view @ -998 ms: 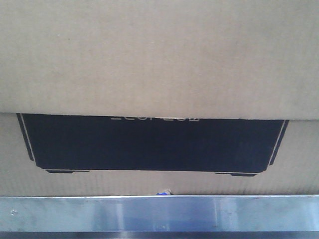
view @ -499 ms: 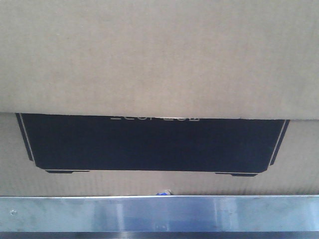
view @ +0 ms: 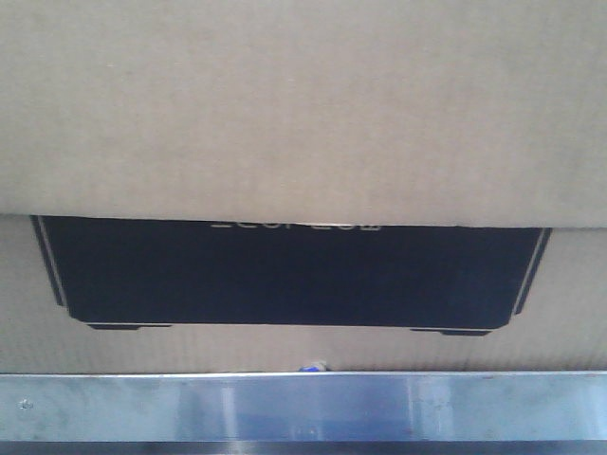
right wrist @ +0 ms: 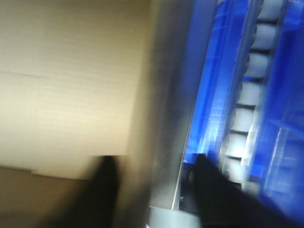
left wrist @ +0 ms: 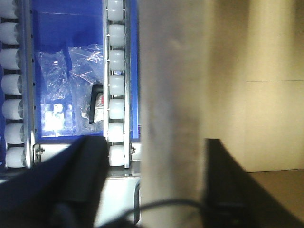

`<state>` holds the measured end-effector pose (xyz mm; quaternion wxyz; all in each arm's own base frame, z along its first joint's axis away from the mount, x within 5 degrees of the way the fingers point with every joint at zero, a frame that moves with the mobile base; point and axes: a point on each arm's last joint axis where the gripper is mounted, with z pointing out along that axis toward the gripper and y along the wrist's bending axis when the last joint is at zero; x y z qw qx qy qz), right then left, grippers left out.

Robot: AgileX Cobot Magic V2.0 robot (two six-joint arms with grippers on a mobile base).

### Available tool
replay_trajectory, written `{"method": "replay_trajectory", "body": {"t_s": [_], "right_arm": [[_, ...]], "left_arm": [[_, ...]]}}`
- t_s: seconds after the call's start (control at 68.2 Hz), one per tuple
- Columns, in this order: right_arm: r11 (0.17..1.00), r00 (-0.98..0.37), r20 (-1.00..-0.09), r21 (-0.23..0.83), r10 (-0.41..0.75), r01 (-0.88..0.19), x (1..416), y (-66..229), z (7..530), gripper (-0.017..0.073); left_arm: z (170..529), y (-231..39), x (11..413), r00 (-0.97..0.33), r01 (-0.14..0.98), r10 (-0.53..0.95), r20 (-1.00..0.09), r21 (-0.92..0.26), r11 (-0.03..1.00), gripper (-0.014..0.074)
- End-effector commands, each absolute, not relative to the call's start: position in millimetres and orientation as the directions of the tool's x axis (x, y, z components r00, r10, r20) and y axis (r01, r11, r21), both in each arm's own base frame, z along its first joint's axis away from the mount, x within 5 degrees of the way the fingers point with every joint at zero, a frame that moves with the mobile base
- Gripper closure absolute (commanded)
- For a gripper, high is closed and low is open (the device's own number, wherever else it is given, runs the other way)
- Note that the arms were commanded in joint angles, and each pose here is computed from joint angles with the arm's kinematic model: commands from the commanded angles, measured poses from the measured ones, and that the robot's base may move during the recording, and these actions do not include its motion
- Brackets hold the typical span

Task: Grab box from left shelf to table start

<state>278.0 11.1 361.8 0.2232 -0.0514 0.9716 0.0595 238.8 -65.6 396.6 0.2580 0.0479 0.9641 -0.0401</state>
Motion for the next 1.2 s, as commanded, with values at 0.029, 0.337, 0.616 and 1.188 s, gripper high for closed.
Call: {"method": "replay_trajectory", "body": {"t_s": [0.029, 0.337, 0.616, 1.188], "right_arm": [[0.989, -0.855, -0.512, 0.063, -0.083, -0.134, 274.5, 8.4, 380.6, 0.0494], [0.989, -0.855, -0.512, 0.064, -0.082, -0.133, 272.0, 8.5, 382.3, 0.0501], [0.989, -0.782, -0.618, 0.047, -0.081, -0.139, 242.1, 9.0, 412.3, 0.0501], [0.970, -0.690, -0.718, 0.097, -0.087, -0.222, 141.1, 29.8, 401.4, 0.0501]], "left_arm": [[414.3, -65.4, 235.6, -0.811, 0.121, 0.061, -0.582, -0.066, 0.990, 0.0479], [414.9, -66.0, 236.4, -0.805, 0.123, 0.058, -0.590, -0.071, 0.990, 0.0689], [441.9, -66.6, 199.0, -0.728, 0.130, -0.007, -0.686, -0.149, 0.980, 0.0687], [427.3, -28.4, 83.5, -0.579, 0.162, -0.078, -0.812, -0.208, 0.965, 0.0687]]}}
